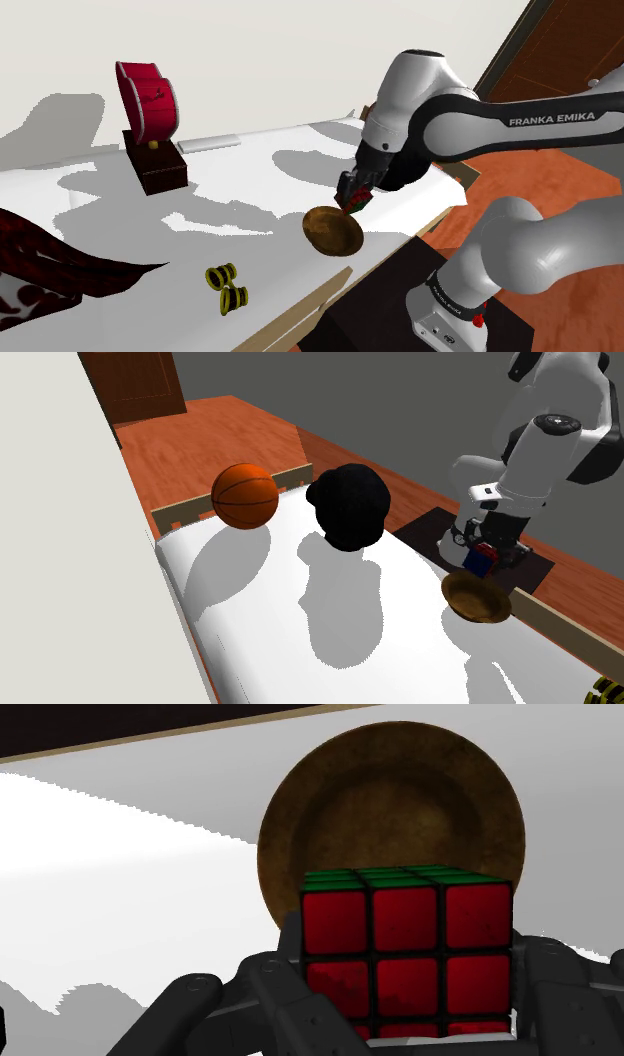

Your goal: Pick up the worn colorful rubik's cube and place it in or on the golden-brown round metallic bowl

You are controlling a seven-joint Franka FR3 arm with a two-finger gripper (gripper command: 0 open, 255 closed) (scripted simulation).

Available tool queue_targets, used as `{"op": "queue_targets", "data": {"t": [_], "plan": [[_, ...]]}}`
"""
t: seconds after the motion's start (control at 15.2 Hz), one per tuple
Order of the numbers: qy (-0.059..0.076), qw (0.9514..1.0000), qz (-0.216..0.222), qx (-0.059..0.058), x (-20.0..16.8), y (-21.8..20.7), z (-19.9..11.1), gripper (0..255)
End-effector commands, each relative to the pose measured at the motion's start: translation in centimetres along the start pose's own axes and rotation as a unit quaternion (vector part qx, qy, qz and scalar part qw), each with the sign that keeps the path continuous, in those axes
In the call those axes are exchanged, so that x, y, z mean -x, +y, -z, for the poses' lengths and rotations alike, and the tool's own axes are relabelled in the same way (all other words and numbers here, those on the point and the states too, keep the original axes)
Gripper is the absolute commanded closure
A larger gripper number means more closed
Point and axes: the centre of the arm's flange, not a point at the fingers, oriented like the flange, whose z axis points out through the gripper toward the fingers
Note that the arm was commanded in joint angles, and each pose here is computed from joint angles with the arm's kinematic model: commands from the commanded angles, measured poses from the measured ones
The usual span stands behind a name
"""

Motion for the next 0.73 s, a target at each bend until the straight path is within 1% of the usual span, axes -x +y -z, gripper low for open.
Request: {"op": "queue_targets", "data": {"t": [0.0,0.66], "plan": [[0.0,1.0,-0.001,0.0,0.9,-1.0,-0.6,255],[0.0,1.0,-0.001,0.0,0.8,-1.0,-5.9,255]]}}
